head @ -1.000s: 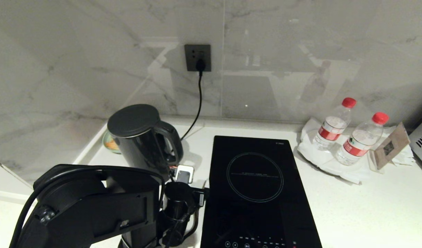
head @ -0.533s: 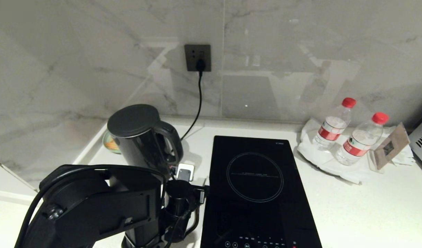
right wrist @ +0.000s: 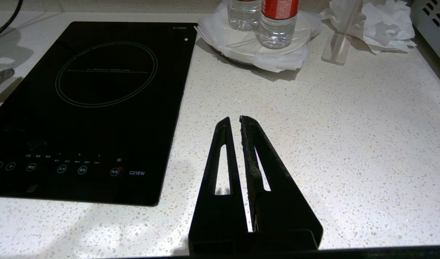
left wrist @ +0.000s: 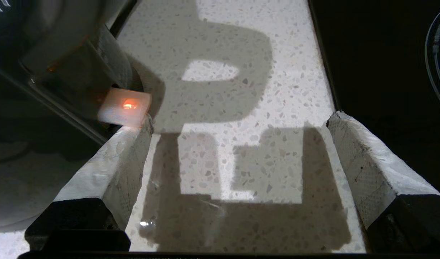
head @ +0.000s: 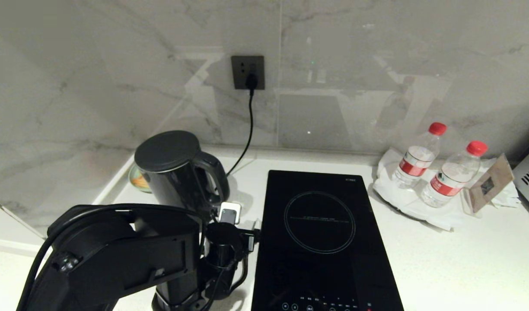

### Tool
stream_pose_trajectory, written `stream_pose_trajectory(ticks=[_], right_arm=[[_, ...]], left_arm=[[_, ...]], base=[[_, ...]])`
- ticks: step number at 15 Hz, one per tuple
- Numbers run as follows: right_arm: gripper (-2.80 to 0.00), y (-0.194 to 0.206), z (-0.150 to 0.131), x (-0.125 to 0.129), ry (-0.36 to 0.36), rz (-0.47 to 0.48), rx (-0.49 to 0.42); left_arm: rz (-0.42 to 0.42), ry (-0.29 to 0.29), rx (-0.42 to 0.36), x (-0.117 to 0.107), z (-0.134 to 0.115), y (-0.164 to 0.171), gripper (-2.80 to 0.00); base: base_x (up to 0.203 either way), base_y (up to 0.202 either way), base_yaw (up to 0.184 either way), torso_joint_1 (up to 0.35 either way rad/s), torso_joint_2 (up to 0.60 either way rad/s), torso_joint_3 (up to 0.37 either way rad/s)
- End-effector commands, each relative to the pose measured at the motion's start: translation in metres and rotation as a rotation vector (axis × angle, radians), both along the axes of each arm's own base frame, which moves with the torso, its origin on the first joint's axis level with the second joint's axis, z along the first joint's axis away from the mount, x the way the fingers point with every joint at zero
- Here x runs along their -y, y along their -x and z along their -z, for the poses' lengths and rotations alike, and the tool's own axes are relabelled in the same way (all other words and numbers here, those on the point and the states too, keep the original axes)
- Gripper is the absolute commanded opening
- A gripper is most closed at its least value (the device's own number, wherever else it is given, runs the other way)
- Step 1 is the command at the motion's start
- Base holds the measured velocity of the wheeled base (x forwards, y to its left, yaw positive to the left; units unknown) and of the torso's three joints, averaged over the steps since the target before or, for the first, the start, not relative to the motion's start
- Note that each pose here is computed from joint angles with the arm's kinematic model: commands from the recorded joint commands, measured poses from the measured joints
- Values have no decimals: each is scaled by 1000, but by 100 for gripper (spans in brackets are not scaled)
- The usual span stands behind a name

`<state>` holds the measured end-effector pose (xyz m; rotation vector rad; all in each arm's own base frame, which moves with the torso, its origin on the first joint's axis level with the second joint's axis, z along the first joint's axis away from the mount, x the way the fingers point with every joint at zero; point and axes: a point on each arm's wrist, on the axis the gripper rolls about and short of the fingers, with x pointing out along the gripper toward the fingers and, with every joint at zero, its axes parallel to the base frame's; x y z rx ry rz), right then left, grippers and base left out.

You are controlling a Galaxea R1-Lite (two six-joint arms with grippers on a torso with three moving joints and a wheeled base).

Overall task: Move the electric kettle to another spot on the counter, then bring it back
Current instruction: Finish boiling water, then pick up the kettle

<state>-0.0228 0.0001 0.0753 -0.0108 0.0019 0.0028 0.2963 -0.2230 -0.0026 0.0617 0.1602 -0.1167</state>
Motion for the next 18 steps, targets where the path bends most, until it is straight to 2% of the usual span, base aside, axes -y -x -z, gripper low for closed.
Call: stream_pose_trajectory(ticks=[1, 7, 11, 14, 18], right_arm=[[-280, 0, 0, 0, 0, 0, 0], [-280, 0, 0, 0, 0, 0, 0], [-280, 0, 0, 0, 0, 0, 0], [-280, 0, 0, 0, 0, 0, 0], [-280, 0, 0, 0, 0, 0, 0]], left_arm=[[-6, 13, 16, -1, -5, -1, 0], [-6, 8, 8, -3, -5, 2, 0], [0, -30, -47, -10, 6, 13, 0], [4, -56, -119, -21, 16, 29, 0], [-11, -4, -129, -35, -2, 43, 0]], base=[[0, 0, 0, 0, 0, 0], [0, 0, 0, 0, 0, 0], [0, 0, 0, 0, 0, 0], [0, 0, 0, 0, 0, 0], [0, 0, 0, 0, 0, 0]])
